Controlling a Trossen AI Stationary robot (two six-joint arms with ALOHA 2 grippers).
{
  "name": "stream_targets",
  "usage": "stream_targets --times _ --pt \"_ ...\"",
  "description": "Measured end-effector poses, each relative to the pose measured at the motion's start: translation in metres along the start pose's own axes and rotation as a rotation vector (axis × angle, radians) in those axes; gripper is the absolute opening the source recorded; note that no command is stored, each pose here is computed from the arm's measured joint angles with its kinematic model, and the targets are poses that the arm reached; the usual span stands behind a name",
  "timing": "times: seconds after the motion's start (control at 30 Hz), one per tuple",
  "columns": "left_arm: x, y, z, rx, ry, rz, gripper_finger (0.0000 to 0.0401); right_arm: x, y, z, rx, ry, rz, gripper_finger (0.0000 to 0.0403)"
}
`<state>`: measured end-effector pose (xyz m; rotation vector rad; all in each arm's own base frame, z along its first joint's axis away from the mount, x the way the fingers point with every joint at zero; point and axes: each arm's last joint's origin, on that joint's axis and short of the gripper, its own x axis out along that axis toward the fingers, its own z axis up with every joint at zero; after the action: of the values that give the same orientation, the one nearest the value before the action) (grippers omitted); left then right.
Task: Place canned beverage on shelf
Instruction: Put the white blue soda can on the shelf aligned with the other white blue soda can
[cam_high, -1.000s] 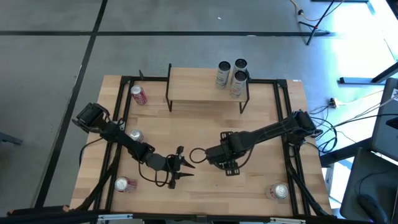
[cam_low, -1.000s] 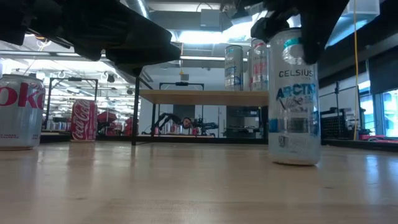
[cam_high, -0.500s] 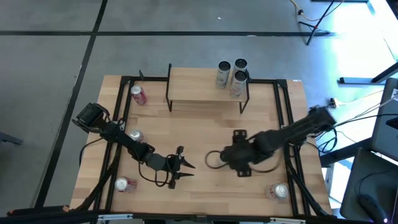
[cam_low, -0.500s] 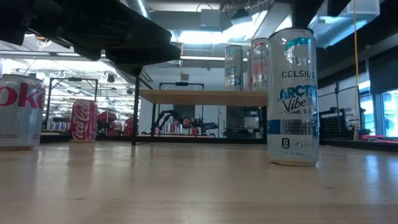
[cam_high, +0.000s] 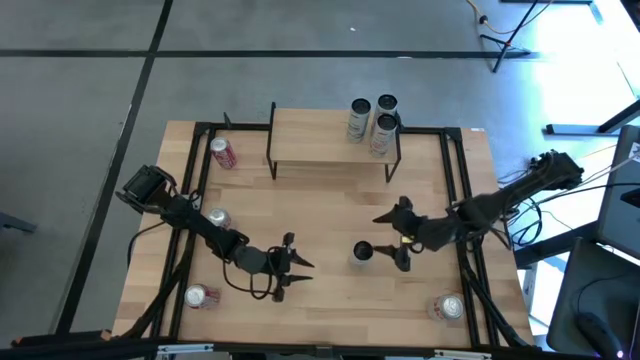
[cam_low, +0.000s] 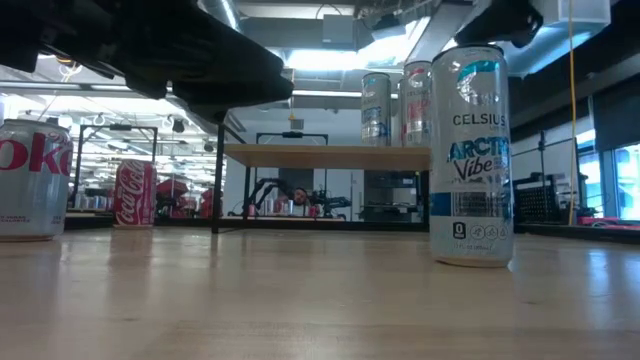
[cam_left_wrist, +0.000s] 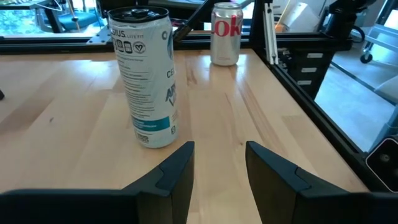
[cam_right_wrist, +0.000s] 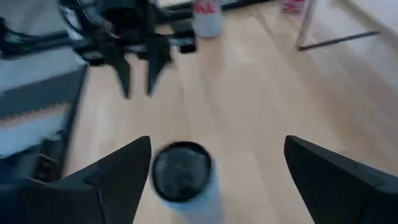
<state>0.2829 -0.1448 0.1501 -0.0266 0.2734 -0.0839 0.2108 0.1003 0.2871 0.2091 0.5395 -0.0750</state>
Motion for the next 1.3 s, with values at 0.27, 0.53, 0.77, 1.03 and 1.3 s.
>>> stream_targets --times 0.27,0.53,0.77,1.03,1.3 --pt "0.000 0.000 0.000 0.001 0.001 0.000 0.0137 0.018 0.001 -0.018 -0.069 0.027 0.035 0.0351" --pt "0.000 0.000 0.000 0.001 0.001 0.000 0.0137 0.043 0.010 -0.025 -0.193 0.030 0.017 0.0351" --pt "0.000 0.000 0.000 -0.006 0.003 -0.012 0.0137 0.059 0.013 -0.036 -0.217 0.087 0.012 0.0351" --pt "0.000 0.000 0.000 -0.007 0.004 -0.013 0.0137 0.071 0.015 -0.045 -0.237 0.128 -0.005 0.0349" --pt "0.000 0.000 0.000 -0.007 0.004 -0.012 0.0137 0.077 0.018 -0.045 -0.232 0.111 0.019 0.0222"
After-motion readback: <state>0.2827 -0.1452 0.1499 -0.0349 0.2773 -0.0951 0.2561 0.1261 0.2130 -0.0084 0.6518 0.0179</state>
